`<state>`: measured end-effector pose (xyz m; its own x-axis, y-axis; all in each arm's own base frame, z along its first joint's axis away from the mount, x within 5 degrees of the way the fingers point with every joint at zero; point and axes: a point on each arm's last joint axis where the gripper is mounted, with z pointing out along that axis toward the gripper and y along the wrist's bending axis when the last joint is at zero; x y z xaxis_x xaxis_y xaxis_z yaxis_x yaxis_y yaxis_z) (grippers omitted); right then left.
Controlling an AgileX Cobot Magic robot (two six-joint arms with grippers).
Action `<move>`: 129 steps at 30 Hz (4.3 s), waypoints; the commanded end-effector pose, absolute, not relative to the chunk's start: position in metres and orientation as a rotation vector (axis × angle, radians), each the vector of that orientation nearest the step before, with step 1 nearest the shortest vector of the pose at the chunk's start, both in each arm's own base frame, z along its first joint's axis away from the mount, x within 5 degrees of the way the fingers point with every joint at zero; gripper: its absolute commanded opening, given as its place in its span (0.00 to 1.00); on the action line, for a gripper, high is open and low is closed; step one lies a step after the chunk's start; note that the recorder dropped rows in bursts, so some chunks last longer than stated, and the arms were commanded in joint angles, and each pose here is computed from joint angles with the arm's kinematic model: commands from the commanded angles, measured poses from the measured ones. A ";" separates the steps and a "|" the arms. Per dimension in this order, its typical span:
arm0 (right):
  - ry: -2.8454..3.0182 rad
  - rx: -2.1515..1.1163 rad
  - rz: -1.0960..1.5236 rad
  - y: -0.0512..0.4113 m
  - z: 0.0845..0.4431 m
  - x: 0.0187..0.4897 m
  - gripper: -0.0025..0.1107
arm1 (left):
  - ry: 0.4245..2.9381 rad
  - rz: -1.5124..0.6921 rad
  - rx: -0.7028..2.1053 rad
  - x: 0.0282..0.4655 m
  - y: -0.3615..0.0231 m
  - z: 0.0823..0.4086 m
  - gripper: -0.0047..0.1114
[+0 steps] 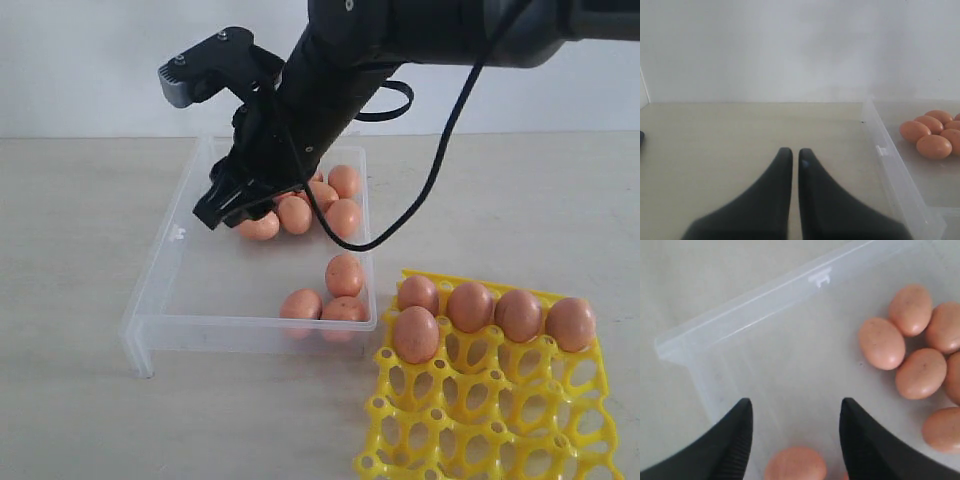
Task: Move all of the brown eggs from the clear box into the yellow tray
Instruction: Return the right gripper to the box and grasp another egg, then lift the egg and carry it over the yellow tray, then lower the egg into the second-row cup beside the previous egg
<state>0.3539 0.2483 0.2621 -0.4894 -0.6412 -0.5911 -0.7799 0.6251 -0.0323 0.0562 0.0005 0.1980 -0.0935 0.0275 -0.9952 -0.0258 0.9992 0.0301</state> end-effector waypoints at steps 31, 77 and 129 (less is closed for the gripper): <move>1.834 -1.286 -0.099 0.269 0.155 0.419 0.44 | 1.660 0.046 0.002 0.056 0.001 0.197 0.08; 2.258 -0.703 0.165 0.242 0.172 0.420 0.02 | 1.660 0.046 0.002 0.056 0.001 0.197 0.08; 2.032 -0.311 0.148 0.086 0.134 0.188 0.02 | 1.660 0.046 0.002 0.056 0.001 0.197 0.08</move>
